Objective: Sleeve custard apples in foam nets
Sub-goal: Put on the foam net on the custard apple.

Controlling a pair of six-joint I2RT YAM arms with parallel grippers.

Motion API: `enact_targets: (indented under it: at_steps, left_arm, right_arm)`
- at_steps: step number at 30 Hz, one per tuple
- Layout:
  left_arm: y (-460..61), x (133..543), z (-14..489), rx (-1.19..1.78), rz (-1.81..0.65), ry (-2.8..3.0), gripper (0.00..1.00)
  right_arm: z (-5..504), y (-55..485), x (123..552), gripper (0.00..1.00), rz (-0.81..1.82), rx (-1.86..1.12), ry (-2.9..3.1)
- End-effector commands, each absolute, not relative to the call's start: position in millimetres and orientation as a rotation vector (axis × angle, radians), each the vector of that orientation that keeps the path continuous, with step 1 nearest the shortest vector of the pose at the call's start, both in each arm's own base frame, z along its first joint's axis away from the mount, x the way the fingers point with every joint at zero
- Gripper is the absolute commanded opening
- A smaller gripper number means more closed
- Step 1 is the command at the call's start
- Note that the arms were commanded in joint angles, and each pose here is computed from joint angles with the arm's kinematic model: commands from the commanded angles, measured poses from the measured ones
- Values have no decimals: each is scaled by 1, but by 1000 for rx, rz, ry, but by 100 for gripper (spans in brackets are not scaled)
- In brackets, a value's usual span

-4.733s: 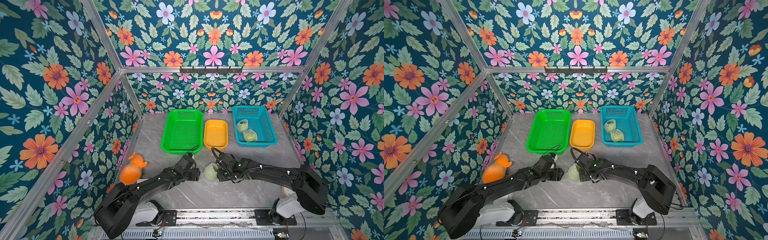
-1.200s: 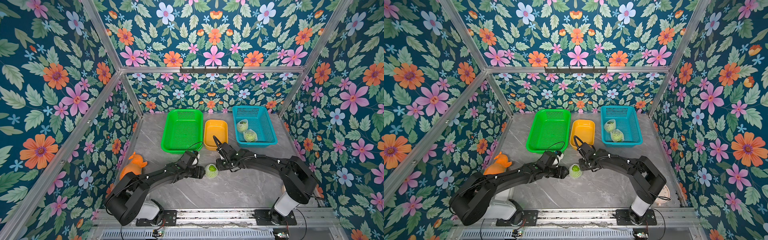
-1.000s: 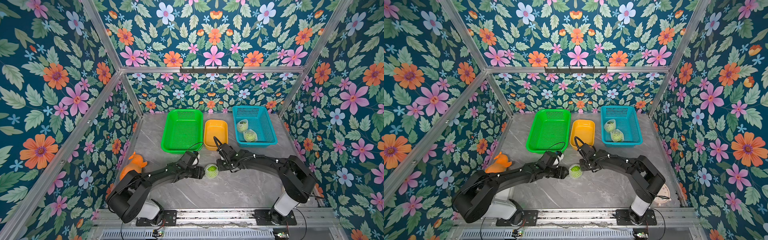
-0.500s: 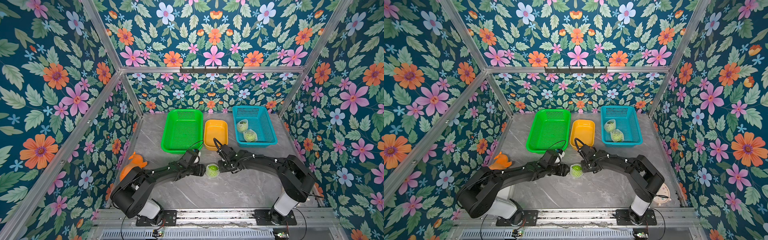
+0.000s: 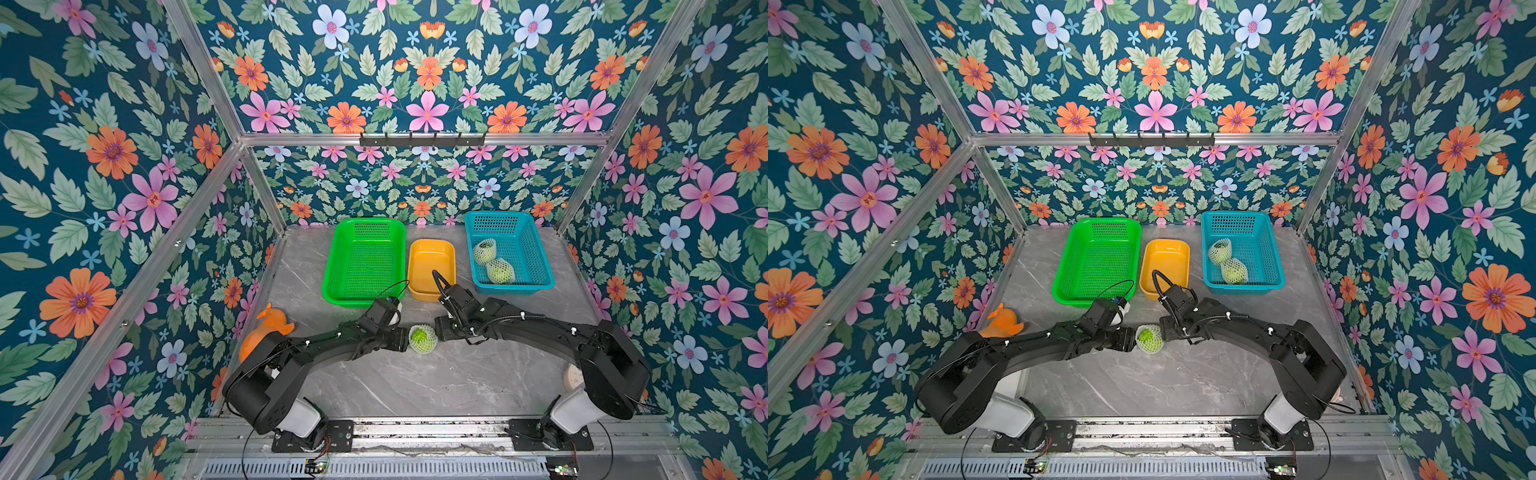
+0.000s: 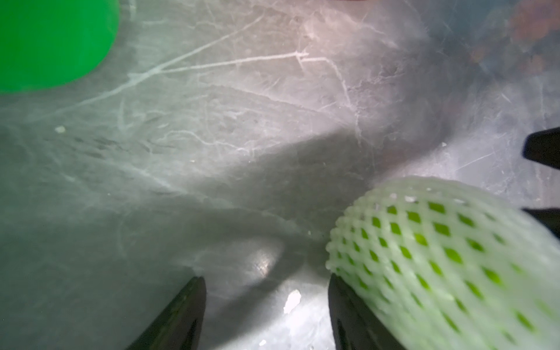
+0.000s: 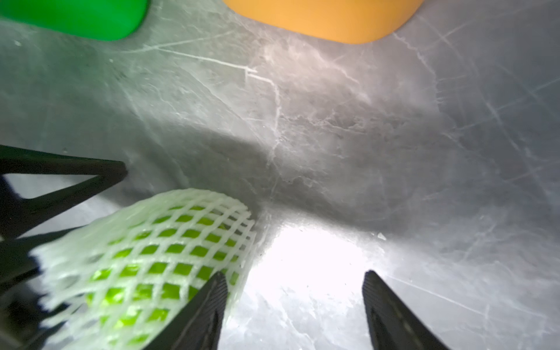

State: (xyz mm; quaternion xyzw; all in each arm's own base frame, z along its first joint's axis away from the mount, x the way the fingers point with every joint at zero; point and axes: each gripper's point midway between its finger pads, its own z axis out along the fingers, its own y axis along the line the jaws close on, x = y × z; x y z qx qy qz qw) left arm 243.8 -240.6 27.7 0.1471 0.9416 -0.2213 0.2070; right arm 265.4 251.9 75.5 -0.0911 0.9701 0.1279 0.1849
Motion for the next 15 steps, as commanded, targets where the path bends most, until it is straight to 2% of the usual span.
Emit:
enact_targets:
  at_steps: [1, 15]
  left_arm:
    - [-226, 223, 12, 410, -559, 2751, 69]
    - [-234, 231, 24, 409, -586, 2714, 70]
  right_arm:
    - [79, 249, 266, 78, 346, -267, 2709]
    - [59, 223, 270, 79, 136, -210, 2756]
